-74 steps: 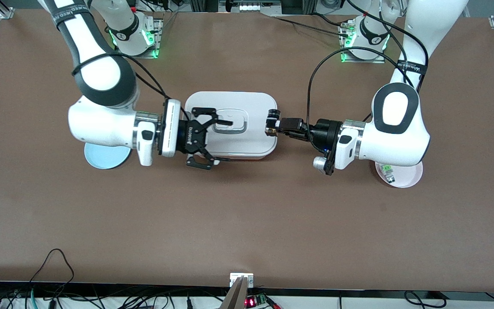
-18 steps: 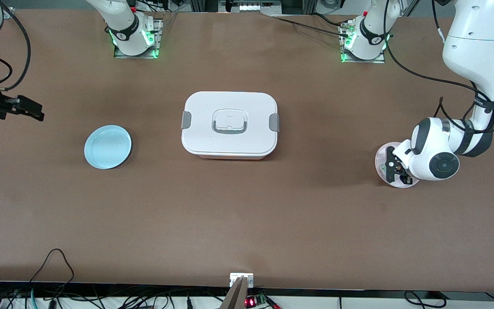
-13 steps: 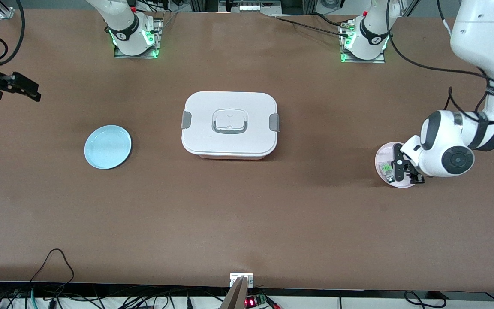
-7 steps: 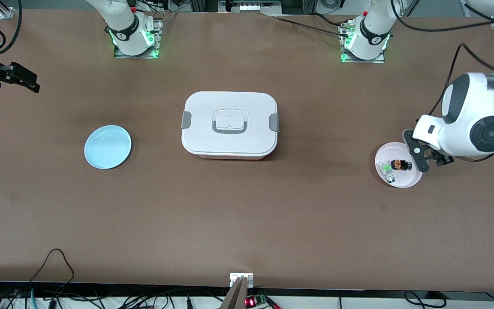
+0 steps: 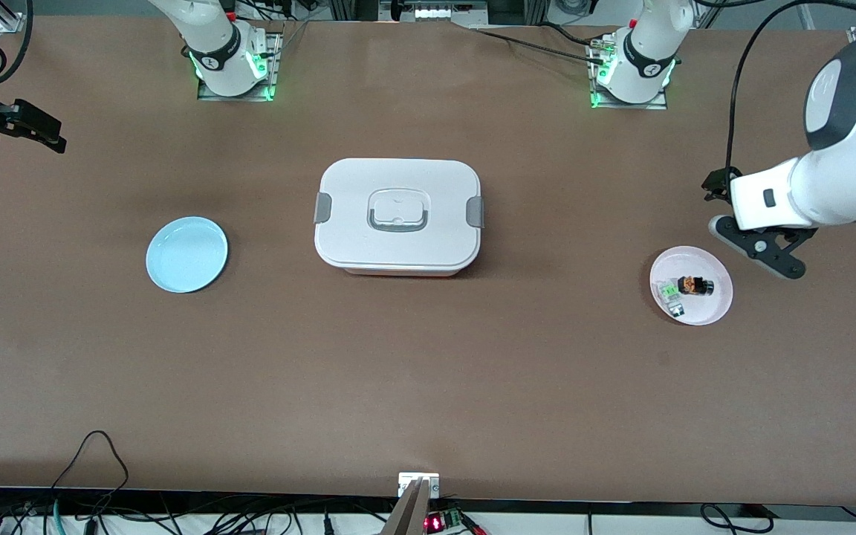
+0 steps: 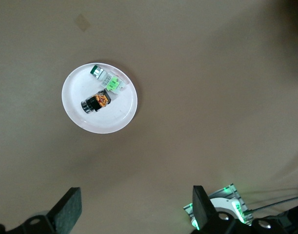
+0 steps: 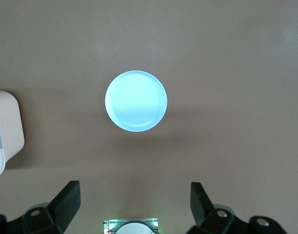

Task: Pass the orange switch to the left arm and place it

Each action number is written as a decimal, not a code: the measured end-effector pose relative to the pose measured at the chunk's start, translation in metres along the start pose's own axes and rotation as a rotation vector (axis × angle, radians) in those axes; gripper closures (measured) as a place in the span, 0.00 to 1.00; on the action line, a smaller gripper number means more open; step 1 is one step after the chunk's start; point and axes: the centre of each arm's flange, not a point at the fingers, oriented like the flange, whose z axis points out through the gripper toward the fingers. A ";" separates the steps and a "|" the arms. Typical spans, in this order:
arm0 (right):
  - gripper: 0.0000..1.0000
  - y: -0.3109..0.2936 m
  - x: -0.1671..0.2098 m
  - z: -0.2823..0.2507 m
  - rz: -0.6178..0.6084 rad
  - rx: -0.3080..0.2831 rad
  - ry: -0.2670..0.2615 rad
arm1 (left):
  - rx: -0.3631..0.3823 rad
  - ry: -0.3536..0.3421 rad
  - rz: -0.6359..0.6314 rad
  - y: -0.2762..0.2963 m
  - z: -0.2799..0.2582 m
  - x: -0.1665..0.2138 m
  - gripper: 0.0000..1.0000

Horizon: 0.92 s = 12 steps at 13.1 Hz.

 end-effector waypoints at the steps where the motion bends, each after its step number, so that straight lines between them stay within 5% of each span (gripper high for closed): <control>1: 0.00 0.001 0.000 0.000 0.003 0.000 0.000 | 0.013 0.044 -0.038 0.001 -0.008 -0.007 0.00; 7: 0.00 0.004 0.000 0.000 0.007 0.001 -0.001 | 0.001 0.292 -0.465 -0.017 -0.018 -0.047 0.00; 12: 0.00 0.007 0.000 0.001 0.013 0.002 -0.002 | -0.009 0.271 -0.498 -0.003 -0.019 -0.050 0.00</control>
